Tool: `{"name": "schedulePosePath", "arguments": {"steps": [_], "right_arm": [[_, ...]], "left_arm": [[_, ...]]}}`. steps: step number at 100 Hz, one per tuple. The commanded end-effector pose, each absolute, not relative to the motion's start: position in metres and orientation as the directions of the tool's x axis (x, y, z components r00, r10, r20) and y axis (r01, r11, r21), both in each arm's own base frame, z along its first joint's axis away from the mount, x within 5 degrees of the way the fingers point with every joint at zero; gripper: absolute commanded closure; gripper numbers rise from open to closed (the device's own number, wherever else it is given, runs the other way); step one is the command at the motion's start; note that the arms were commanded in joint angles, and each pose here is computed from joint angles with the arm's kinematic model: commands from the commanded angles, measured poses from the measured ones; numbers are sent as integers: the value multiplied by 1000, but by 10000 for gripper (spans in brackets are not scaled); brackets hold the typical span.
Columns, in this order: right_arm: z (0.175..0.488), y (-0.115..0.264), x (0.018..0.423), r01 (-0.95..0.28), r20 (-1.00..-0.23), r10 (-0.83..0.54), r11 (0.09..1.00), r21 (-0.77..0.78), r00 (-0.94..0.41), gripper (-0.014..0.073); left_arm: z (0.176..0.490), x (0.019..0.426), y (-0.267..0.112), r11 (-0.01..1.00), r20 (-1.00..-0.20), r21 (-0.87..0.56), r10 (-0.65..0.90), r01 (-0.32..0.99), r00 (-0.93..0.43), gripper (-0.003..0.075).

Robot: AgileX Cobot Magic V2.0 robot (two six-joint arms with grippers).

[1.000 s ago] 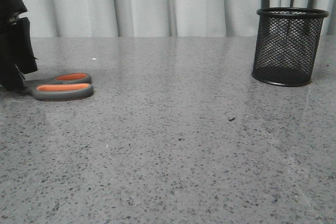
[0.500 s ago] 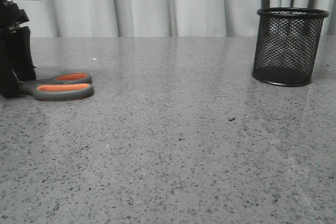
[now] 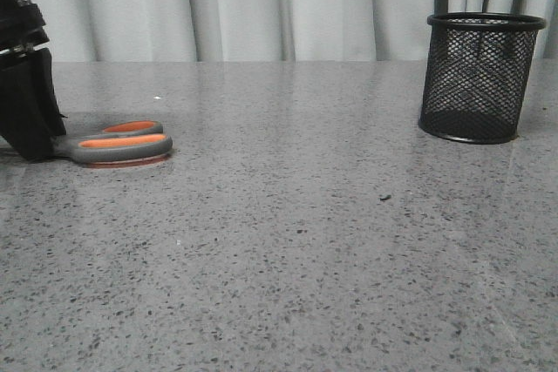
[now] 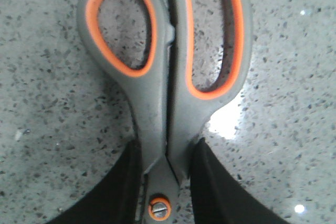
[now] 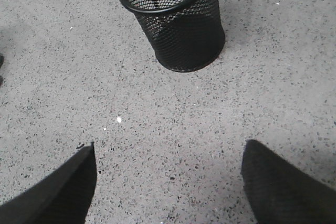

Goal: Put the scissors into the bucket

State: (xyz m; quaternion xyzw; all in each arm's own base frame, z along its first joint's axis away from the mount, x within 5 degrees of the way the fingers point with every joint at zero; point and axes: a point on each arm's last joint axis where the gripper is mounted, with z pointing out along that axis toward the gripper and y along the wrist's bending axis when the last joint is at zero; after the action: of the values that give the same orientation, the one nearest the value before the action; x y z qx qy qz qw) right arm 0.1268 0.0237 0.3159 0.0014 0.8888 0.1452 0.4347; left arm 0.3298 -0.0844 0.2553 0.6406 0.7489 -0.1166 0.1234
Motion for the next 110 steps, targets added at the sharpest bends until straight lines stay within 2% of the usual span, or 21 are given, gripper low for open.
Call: {"name": "schedulePosePath", "arguments": {"steps": [1, 6, 19, 31, 49, 66, 80, 91, 110], "right_arm": [[330, 23, 131, -131, -820, 146, 957, 258, -553, 79], [331, 24, 131, -131, -819, 151, 955, 265, -553, 79], [331, 26, 131, -138, -814, 175, 945, 297, -554, 79], [337, 33, 131, -201, -816, 209, 909, 366, -539, 79], [359, 44, 135, -307, -828, 258, 841, 446, -498, 79], [392, 51, 139, -400, -841, 287, 778, 484, -460, 79], [411, 59, 148, -483, -838, 298, 708, 516, -458, 79], [418, 65, 159, -541, -827, 294, 643, 542, -479, 79], [414, 71, 178, -576, -799, 287, 571, 586, -528, 79]], "left_arm": [[292, 324, -90, 185, -395, 0, 903, 983, -170, 741], [306, 324, -91, 206, -411, 34, 895, 978, -175, 741], [347, 314, -102, 185, -428, 165, 898, 969, -99, 741], [377, 300, -114, 161, -408, 267, 912, 950, -40, 741], [413, 270, -136, 123, -451, 354, 891, 927, 54, 741], [434, 245, -152, 120, -468, 400, 879, 909, 90, 741], [447, 227, -169, 105, -511, 419, 848, 902, 139, 741], [458, 216, -184, 111, -552, 431, 817, 895, 165, 741], [469, 199, -206, 87, -568, 488, 787, 868, 241, 741]]}}
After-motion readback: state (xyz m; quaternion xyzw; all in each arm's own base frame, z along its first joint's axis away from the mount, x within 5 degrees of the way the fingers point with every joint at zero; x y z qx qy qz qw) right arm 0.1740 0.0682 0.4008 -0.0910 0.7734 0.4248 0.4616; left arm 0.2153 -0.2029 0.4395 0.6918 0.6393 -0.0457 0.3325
